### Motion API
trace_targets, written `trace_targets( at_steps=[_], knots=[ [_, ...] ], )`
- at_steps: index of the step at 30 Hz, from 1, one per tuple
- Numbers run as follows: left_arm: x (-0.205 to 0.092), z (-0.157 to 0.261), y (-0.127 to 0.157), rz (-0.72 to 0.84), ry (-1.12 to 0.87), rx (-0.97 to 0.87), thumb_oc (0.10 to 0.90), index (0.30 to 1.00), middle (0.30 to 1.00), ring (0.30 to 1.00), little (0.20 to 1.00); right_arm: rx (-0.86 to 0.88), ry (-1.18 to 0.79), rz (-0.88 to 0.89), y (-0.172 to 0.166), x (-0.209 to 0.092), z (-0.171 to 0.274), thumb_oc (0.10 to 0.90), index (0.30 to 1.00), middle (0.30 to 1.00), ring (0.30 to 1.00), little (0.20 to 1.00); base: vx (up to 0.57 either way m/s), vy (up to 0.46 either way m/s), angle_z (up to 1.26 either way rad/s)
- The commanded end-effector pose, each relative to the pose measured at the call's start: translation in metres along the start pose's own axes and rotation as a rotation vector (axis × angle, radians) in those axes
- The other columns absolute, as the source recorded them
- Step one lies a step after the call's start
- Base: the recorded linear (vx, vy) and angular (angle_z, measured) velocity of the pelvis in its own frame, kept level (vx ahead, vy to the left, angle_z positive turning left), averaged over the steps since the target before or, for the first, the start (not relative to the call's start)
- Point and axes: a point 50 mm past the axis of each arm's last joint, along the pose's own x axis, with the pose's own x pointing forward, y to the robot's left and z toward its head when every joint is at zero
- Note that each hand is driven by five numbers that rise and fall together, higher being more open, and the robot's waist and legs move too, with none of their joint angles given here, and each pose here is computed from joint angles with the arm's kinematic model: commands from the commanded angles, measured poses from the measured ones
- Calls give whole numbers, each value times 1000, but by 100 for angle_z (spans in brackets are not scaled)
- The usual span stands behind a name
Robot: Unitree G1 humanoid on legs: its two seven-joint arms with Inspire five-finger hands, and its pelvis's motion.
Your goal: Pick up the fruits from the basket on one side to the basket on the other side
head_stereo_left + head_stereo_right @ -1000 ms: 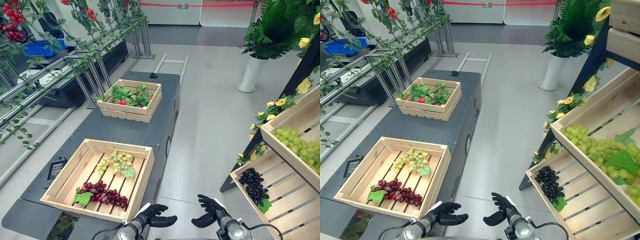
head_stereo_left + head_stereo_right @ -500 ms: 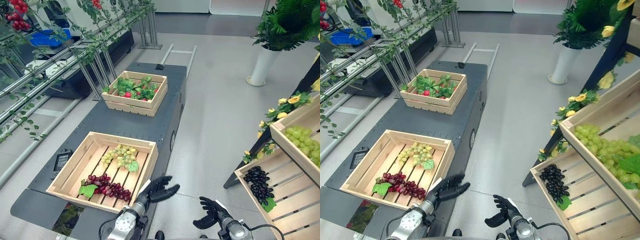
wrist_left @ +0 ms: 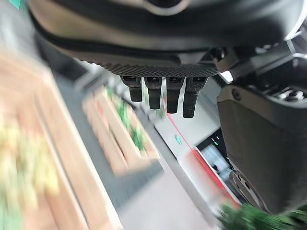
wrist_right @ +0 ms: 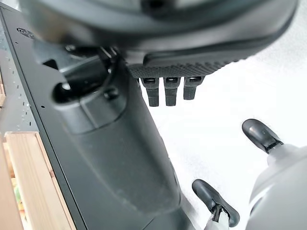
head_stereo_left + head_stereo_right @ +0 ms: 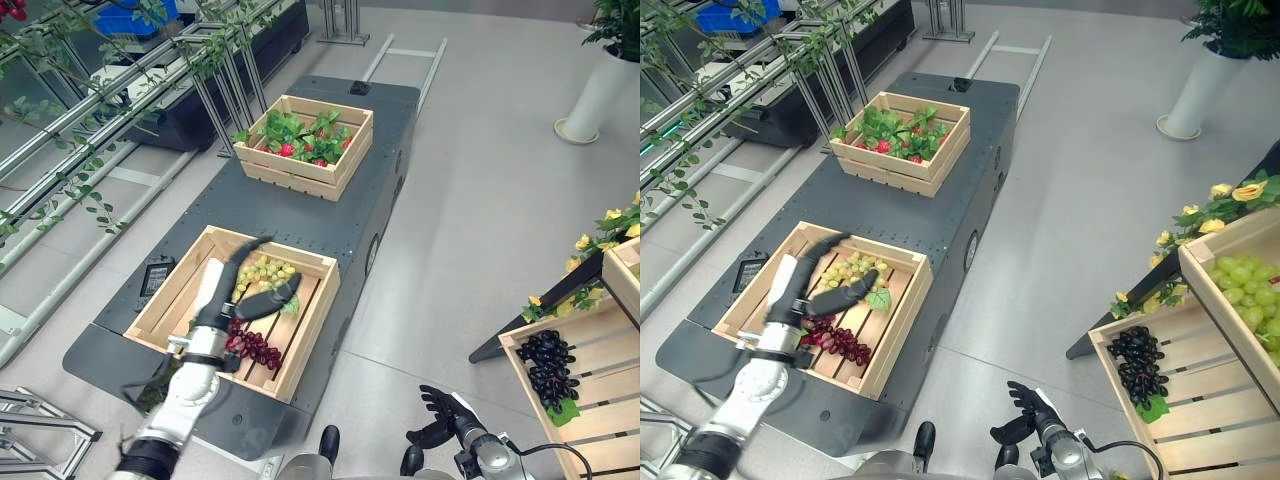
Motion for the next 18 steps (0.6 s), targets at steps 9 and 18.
trace_targets(
  at_steps=[9,18],
  knots=[
    [64,26,108,489,-239,640,800,900,900,900,900,-46,-297,-172,-49,16,82,800,900,900,900,900,-78,54,16],
    [83,23,145,550,-172,1000,800,900,900,900,900,-79,-350,-251,-77,18,114,800,900,900,900,900,-72,101,8]
  ],
)
